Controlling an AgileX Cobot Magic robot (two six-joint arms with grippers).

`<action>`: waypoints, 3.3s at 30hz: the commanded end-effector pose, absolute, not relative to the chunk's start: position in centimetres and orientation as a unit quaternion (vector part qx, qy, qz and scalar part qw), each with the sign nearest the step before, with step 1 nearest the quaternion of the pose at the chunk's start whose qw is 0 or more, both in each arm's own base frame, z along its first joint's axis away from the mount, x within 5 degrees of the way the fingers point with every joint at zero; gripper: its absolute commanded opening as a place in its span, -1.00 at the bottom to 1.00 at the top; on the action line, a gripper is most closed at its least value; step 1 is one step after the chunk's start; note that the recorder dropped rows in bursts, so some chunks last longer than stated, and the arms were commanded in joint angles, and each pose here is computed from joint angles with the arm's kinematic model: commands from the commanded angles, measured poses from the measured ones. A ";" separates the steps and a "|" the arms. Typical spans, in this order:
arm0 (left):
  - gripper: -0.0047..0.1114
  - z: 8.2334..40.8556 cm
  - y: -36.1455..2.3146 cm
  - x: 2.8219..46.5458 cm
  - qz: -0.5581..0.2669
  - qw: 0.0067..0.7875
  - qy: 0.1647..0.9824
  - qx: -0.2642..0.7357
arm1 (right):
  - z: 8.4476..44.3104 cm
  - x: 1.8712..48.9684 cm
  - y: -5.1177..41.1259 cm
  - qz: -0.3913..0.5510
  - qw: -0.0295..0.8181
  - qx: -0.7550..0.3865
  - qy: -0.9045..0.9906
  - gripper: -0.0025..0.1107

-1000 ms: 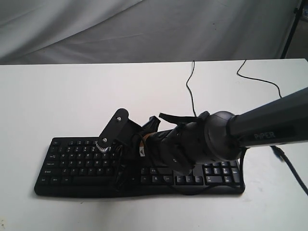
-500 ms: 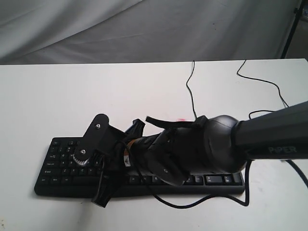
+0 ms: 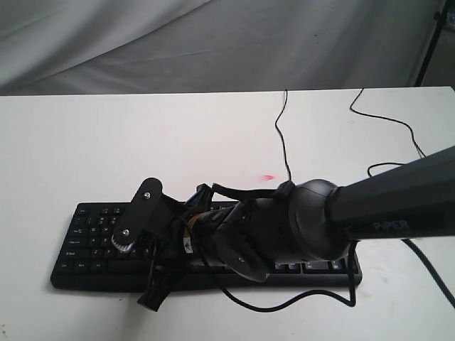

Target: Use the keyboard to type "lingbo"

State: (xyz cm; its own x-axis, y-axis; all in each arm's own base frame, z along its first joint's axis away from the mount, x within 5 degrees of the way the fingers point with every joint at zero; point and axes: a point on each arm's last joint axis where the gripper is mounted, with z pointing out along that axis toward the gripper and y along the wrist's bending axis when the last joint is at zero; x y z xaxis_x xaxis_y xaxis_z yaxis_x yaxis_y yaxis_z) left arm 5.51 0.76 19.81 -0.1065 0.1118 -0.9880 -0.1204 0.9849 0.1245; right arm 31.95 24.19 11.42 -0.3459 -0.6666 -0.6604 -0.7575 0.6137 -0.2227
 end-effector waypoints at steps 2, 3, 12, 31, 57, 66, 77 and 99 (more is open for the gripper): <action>-0.91 19.7 0.7 5.6 0.084 0.667 0.740 -0.003 | 11.7 32.1 24.4 0.065 0.380 -0.432 0.815 -0.96; -0.91 19.7 0.7 5.6 0.084 0.667 0.740 -0.003 | 11.7 32.1 24.4 0.065 0.380 -0.432 0.815 -0.96; -0.91 19.7 0.7 5.6 0.084 0.667 0.740 -0.003 | 10.5 32.3 24.0 0.060 0.365 -0.430 0.823 -0.96; -0.91 19.7 0.7 5.6 0.084 0.667 0.740 -0.003 | 14.1 33.3 24.8 0.061 0.396 -0.430 0.809 -0.96; -0.91 19.7 0.7 5.6 0.084 0.667 0.740 -0.003 | 11.3 34.7 25.8 0.063 0.390 -0.428 0.813 -0.96; -0.91 19.7 0.7 5.6 0.084 0.667 0.740 -0.003 | 9.8 34.6 25.8 0.059 0.374 -0.433 0.818 -0.96; -0.91 19.7 0.7 5.6 0.084 0.667 0.740 -0.003 | 12.2 34.5 25.7 0.061 0.387 -0.430 0.813 -0.96; -0.91 19.7 0.7 5.6 0.084 0.667 0.740 -0.003 | 12.9 32.8 25.4 0.072 0.388 -0.422 0.816 -0.96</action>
